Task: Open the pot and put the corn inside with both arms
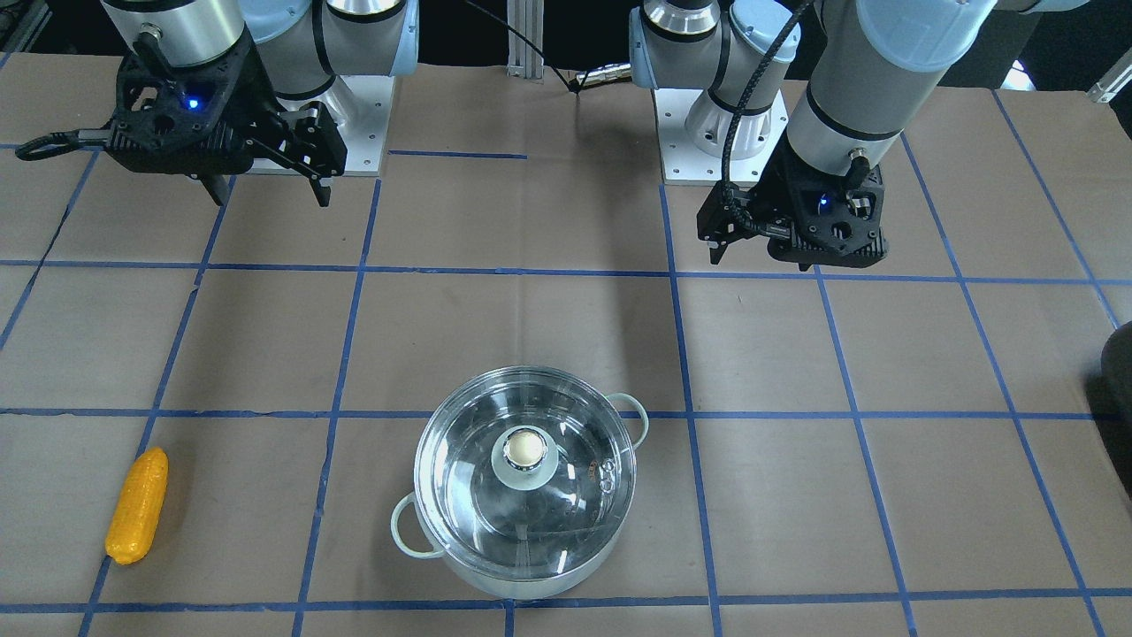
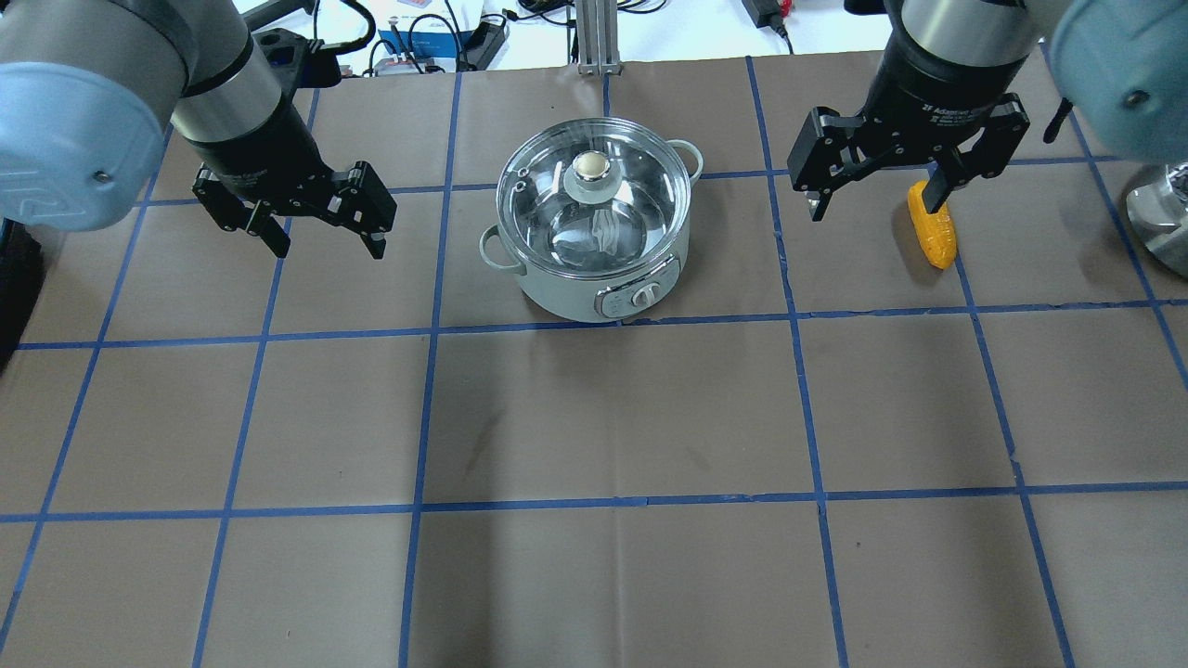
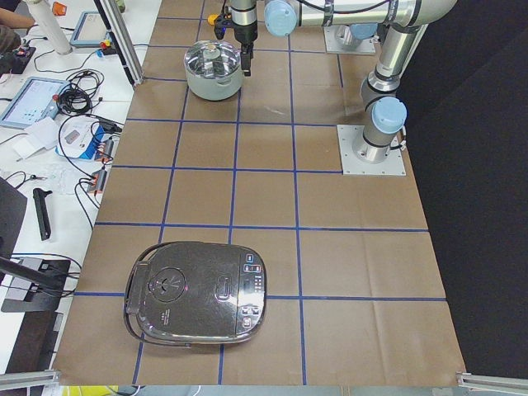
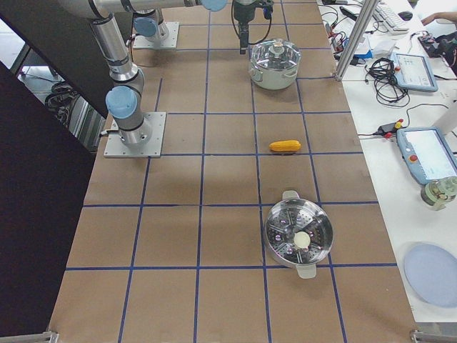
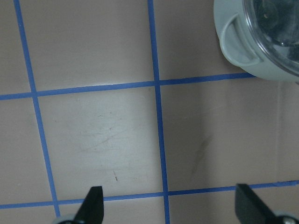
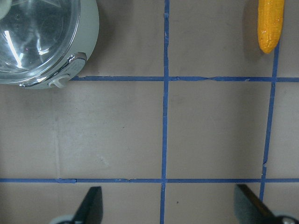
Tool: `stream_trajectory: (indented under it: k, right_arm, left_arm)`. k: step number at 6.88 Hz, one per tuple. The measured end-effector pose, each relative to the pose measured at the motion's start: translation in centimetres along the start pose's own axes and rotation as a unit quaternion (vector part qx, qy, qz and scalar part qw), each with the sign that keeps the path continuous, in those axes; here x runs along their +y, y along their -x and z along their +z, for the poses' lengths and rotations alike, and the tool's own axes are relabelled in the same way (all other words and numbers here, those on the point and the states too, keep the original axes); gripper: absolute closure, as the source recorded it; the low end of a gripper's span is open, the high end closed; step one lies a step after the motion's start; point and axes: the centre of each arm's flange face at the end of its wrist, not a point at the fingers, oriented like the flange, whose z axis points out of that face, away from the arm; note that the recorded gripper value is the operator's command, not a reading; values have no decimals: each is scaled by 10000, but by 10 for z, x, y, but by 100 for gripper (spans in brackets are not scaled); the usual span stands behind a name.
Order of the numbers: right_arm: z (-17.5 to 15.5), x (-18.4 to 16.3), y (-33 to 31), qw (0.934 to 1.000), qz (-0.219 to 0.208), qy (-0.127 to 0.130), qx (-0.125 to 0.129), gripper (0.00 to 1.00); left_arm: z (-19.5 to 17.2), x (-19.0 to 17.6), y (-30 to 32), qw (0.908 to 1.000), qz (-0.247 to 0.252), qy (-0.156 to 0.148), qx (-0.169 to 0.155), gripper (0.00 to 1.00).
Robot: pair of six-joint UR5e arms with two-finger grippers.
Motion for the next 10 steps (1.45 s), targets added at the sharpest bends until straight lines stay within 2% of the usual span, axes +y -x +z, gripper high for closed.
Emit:
stream_trajectory:
  k: [4, 6, 8, 10]
  right_arm:
    - [-1, -8, -14, 10000, 31, -72, 32, 0]
    - [4, -36, -78, 9998, 29, -207, 66, 0]
    - [68, -94, -146, 9998, -116, -139, 27, 0]
    - [170, -155, -198, 9999, -132, -73, -44, 3]
  left_arm:
    - [-1, -2, 2, 10000, -6, -31, 27, 0]
    - [-15, -23, -2, 9993, -287, -213, 127, 0]
    - [-22, -83, -64, 9977, -303, -514, 317, 0]
    - [14, -138, -149, 9958, -446, -657, 448, 0]
